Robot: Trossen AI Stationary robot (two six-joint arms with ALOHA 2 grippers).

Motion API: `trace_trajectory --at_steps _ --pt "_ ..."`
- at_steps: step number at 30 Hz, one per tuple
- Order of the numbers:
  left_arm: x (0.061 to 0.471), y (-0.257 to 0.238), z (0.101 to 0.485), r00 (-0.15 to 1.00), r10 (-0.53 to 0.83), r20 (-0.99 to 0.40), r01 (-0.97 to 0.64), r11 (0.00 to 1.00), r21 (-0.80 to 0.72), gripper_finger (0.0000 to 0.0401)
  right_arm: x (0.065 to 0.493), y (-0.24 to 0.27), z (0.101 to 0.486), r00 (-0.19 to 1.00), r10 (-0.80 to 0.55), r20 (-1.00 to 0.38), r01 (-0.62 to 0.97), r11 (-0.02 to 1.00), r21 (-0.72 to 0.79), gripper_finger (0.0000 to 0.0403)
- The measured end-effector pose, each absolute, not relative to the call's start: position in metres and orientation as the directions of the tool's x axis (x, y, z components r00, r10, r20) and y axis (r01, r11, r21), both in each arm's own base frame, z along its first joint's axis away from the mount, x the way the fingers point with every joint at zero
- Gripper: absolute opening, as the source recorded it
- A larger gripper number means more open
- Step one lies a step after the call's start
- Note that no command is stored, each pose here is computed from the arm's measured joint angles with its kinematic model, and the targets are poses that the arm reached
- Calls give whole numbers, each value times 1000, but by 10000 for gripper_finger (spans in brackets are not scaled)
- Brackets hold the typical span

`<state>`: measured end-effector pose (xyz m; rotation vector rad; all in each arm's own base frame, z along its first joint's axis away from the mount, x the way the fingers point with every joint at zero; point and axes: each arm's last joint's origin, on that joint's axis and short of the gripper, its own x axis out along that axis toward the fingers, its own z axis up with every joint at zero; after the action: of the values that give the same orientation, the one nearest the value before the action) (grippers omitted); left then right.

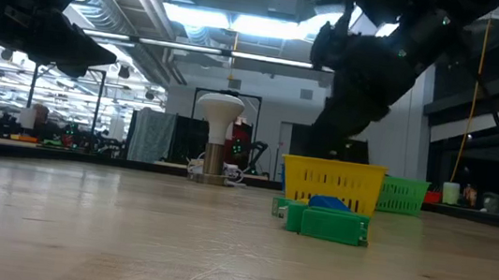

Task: Pick and place Stapler, Stapler remover, tape
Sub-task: Put the blue stapler into the yellow bin

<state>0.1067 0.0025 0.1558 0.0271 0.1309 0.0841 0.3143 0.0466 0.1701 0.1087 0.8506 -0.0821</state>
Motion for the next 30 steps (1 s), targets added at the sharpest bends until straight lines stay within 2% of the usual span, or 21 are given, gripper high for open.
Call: trace_trajectory --at_steps 5,13,24,30 --pt "107 2 156 988 86 -130 -82 996 33 1 321 56 187 703 -45 -710 62 998 -1 202" --pt "107 2 156 988 85 -129 -82 996 32 1 325 75 198 692 -31 -722 29 999 -15 202" --pt "107 2 156 988 85 -130 -82 996 33 1 334 113 183 651 11 -759 11 1000 24 202" --pt "107 2 156 988 85 -129 -81 996 32 1 332 128 168 612 23 -791 128 983 128 202"
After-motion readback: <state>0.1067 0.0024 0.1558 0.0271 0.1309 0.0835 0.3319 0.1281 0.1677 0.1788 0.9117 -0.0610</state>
